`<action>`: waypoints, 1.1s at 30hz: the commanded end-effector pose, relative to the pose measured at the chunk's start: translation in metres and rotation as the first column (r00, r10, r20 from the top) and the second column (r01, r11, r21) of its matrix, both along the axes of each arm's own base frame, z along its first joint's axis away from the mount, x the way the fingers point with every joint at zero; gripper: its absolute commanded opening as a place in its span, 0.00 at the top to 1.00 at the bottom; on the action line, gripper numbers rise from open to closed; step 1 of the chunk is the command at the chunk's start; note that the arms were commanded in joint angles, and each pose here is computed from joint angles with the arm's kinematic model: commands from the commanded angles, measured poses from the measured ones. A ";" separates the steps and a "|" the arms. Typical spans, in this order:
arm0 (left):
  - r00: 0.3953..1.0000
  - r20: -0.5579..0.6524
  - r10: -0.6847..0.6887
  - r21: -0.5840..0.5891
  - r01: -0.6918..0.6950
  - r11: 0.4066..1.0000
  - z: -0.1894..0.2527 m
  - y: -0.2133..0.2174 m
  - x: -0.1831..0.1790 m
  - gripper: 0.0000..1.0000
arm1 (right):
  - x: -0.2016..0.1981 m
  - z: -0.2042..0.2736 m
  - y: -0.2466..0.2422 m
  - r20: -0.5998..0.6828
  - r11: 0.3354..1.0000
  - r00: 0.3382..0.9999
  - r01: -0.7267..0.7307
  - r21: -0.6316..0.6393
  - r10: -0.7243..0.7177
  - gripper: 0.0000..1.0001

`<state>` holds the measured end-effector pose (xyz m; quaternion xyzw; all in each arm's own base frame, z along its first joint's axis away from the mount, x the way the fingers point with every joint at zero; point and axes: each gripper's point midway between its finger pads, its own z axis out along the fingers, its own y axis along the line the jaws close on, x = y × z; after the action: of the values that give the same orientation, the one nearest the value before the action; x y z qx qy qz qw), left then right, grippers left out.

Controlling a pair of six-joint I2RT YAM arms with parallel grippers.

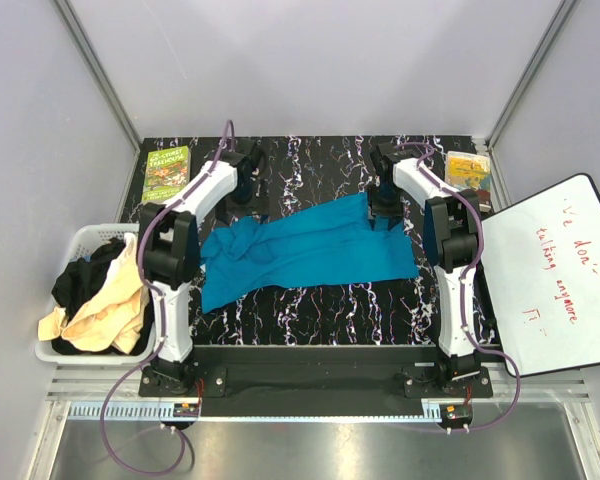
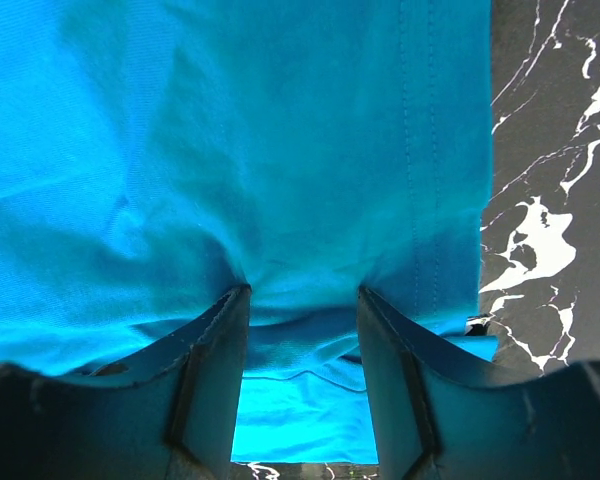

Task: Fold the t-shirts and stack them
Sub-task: Flatten out the tshirt

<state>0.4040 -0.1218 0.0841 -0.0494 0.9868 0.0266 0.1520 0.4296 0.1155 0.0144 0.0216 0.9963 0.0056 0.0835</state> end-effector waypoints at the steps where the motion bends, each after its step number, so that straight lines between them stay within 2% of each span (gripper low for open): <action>1: 1.000 0.002 -0.005 -0.032 0.006 0.999 -0.003 -0.011 0.016 0.07 | -0.002 0.008 0.007 -0.001 0.999 1.000 -0.025 0.028 0.025 0.44; 4: 1.000 -0.011 0.004 -0.032 -0.005 0.999 -0.012 -0.014 0.023 0.14 | -0.002 0.008 0.013 -0.005 0.998 0.999 -0.038 0.056 0.038 0.44; 5: 1.000 -0.026 0.006 -0.025 -0.007 1.000 -0.020 -0.014 0.024 0.18 | -0.002 0.007 0.013 -0.009 0.998 0.999 -0.038 0.056 0.038 0.44; 6: 1.000 -0.017 0.011 -0.030 -0.011 0.999 -0.019 -0.016 0.028 0.29 | -0.002 0.008 0.013 -0.008 0.997 0.999 -0.040 0.059 0.040 0.44; 7: 1.000 -0.027 0.013 -0.025 -0.013 1.000 -0.020 -0.015 0.028 0.40 | -0.002 0.006 0.013 -0.011 0.997 0.999 -0.041 0.059 0.042 0.44; 8: 0.999 -0.034 0.015 -0.022 -0.015 1.000 -0.023 -0.015 0.029 0.58 | -0.003 0.005 0.013 -0.014 0.997 0.999 -0.041 0.059 0.042 0.44; 9: 1.000 -0.016 0.024 -0.014 -0.025 1.000 -0.017 -0.014 0.034 1.00 | -0.002 0.005 0.013 -0.014 0.997 0.999 -0.041 0.059 0.042 0.44; 13: 0.999 0.040 0.035 0.013 -0.036 0.999 0.009 -0.006 0.035 1.00 | 0.001 0.017 0.008 0.013 0.998 1.000 -0.020 0.058 0.019 0.40; 15: 0.998 0.060 0.034 0.032 -0.036 0.999 0.020 -0.002 0.034 1.00 | 0.012 0.041 0.003 0.059 0.988 0.997 0.039 0.151 -0.049 0.22; 18: 0.997 0.075 0.030 0.048 -0.034 0.998 0.031 0.004 0.030 1.00 | 0.033 0.078 -0.011 0.135 0.950 0.975 0.135 0.280 -0.179 0.05; 19: 0.996 0.079 0.028 0.049 -0.032 0.998 0.035 0.006 0.028 1.00 | 0.045 0.086 -0.032 0.161 0.932 0.956 0.187 0.310 -0.246 0.00; 22: 0.997 0.077 0.028 0.052 -0.032 0.998 0.037 0.008 0.022 1.00 | 0.062 0.092 -0.048 0.161 0.883 0.928 0.253 0.395 -0.337 0.00; 27: 0.998 0.047 0.028 0.064 -0.031 0.998 0.029 0.011 0.012 1.00 | 0.081 0.076 -0.036 0.132 0.861 0.935 0.239 0.450 -0.329 0.01; 33: 0.999 0.027 0.027 0.076 -0.029 0.997 0.022 0.014 0.006 1.00 | 0.104 0.047 -0.013 0.067 0.795 0.945 0.229 0.562 -0.319 0.05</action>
<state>0.4088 -0.1134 0.0900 -0.0586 0.9862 0.0602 0.1427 0.5216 0.0701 0.0743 0.1956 0.9413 0.2126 0.1746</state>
